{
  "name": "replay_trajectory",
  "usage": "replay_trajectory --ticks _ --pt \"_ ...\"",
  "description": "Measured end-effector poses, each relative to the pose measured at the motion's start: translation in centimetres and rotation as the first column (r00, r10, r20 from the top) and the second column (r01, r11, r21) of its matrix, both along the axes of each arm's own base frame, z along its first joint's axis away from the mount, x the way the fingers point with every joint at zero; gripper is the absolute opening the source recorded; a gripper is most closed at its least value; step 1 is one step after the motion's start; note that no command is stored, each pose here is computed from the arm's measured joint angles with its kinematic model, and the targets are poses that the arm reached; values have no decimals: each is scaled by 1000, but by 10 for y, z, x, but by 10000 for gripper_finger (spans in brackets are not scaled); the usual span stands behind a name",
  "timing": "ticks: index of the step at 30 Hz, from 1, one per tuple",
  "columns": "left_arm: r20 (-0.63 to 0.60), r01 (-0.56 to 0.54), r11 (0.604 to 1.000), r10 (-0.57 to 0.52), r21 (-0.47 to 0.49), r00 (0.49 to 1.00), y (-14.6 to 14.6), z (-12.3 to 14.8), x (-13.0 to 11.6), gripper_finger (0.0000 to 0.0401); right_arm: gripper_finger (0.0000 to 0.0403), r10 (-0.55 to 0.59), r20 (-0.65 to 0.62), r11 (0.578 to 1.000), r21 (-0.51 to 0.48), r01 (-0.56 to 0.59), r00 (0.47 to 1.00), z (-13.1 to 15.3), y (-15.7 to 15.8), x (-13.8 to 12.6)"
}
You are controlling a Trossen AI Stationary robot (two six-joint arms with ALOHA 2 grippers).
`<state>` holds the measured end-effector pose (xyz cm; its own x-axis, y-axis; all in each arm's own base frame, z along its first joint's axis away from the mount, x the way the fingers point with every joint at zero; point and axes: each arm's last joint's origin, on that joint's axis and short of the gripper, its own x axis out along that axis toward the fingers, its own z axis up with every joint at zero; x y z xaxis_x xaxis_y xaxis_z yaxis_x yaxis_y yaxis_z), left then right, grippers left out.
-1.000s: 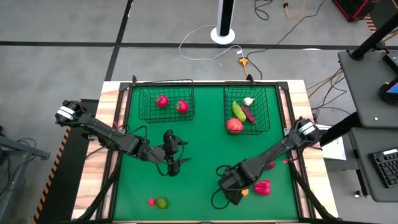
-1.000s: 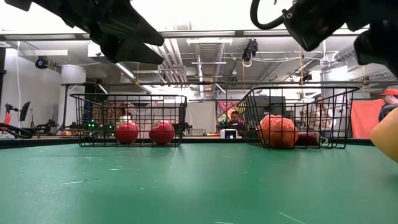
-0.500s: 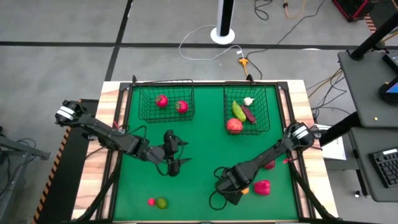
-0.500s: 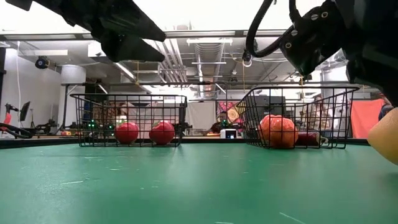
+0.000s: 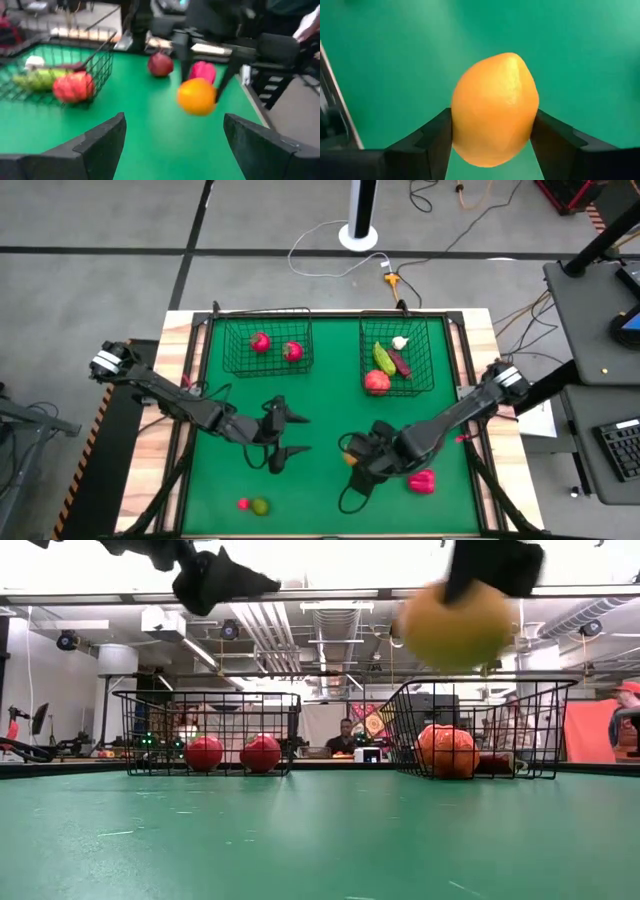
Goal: Sort produce into baskets
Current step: Put the yellow lemon into the left wire basket
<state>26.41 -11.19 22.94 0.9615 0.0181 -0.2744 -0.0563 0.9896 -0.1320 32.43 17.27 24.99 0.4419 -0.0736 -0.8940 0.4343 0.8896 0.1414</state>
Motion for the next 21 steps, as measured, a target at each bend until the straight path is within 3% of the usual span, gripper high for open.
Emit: replay_trajectory --ticks 5,11,18,21 --pt "63 31 999 -32 16 998 -2 6 2 316 221 70 245 980 -200 -20 967 41 -12 -6" --pt "115 33 999 -34 6 993 -2 10 3 316 222 240 398 906 -420 -56 886 64 -15 -3" --pt "172 82 996 -85 26 981 -4 15 4 316 223 406 514 832 -551 -73 756 67 -17 11" --pt "207 102 994 -106 30 973 -5 18 5 316 223 451 555 822 -564 -83 699 62 -20 15"
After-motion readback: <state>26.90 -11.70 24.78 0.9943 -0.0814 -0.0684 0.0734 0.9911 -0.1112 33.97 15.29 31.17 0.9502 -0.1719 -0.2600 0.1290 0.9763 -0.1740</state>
